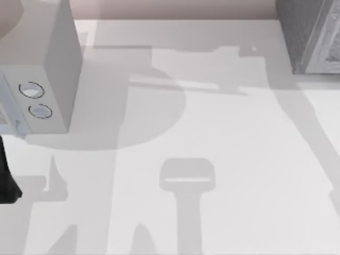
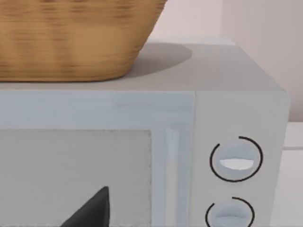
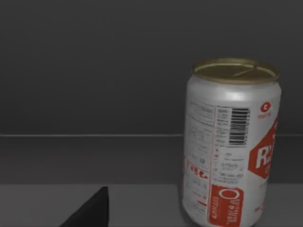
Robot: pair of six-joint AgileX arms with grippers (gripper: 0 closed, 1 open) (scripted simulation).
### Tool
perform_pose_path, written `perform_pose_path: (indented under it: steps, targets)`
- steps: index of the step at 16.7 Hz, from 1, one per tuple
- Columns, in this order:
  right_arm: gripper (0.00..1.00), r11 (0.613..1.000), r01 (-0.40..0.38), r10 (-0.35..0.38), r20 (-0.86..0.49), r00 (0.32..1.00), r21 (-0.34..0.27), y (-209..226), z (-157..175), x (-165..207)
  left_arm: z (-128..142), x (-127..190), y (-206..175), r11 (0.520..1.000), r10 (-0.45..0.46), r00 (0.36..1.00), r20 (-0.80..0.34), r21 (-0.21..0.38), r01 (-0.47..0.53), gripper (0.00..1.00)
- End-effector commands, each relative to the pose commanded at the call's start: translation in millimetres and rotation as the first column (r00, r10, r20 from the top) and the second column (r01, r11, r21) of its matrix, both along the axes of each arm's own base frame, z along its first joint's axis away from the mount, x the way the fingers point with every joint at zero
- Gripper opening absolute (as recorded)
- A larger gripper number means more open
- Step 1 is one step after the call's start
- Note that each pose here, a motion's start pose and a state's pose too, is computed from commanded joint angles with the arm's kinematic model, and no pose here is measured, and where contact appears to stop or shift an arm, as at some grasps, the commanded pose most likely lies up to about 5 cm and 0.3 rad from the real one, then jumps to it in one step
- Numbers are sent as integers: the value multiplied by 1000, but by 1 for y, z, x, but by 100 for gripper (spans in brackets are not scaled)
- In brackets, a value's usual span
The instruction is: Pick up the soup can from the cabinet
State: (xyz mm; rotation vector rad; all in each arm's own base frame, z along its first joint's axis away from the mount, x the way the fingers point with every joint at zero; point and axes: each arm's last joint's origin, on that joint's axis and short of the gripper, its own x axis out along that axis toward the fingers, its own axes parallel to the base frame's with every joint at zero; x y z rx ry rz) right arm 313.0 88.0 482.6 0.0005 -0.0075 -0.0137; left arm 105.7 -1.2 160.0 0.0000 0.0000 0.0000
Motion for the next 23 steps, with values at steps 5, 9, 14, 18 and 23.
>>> perform_pose_path:
  steps: [5,9,14,18,23]
  targets:
    - [100,1000,-2,2,2,1000,1,2,2,36,0,0,0,1000,0,1000,0,0,0,100]
    - [100,1000,-2,2,2,1000,0,1,1,59,0,0,0,1000,0,1000,0,0,0,100]
    - [85,1000,-2,2,2,1000,0,1,1,60,0,0,0,1000,0,1000,0,0,0,100]
    - [55,1000,-2,2,2,1000,0,1,1,60,0,0,0,1000,0,1000,0,0,0,100]
    - [17,1000,-2,2,2,1000,0,1,1,60,0,0,0,1000,0,1000,0,0,0,100]
